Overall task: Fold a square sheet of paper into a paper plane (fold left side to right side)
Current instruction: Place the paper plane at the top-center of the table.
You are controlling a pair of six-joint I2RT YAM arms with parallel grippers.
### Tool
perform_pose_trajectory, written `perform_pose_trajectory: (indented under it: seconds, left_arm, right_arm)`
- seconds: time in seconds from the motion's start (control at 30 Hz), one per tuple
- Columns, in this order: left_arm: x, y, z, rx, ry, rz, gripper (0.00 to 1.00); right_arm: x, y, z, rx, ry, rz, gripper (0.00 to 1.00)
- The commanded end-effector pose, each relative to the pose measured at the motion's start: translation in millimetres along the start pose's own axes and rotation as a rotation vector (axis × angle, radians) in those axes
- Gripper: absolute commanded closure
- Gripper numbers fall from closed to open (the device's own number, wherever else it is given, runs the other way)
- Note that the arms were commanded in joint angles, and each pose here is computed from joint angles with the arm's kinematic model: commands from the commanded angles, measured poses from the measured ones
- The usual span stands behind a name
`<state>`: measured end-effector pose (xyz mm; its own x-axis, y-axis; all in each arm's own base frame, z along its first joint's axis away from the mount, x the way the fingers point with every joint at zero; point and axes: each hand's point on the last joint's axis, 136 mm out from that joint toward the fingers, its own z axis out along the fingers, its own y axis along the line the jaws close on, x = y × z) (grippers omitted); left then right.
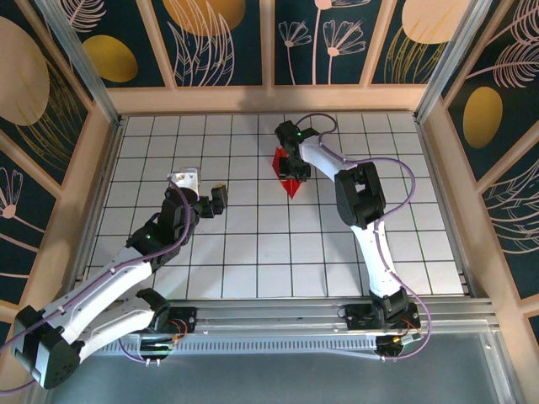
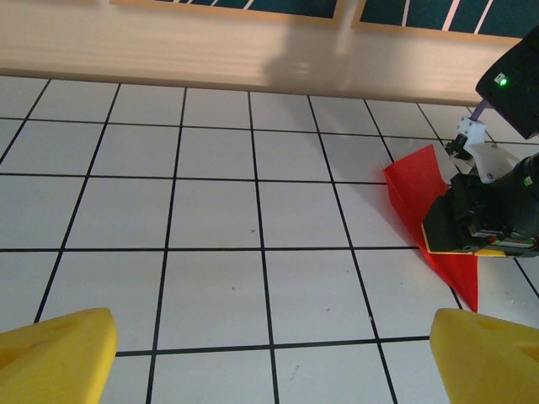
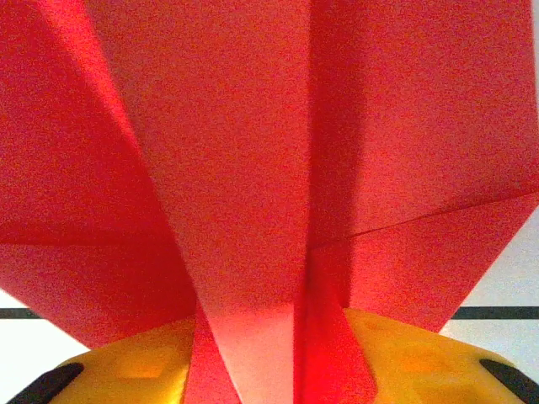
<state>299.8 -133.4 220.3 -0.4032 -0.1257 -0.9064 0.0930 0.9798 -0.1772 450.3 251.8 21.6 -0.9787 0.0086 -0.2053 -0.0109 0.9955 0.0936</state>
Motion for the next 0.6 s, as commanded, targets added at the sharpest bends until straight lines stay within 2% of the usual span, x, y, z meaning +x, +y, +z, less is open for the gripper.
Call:
perform_pose_trajectory:
  seconds: [0.0,0.57]
  left_arm:
    - [-1.0,7.5,-2.6,-0.030,-0.005,0.009,0.05]
    - [-6.8,4.6,-2.2,-0.030,0.000,0.001,0.05]
  right_arm:
    - [15.6,-10.7,10.3,0.067,0.048,-0.026,0.58]
    - [4.0,0.4,-24.9,0.039,-0.027,0.008,0.57]
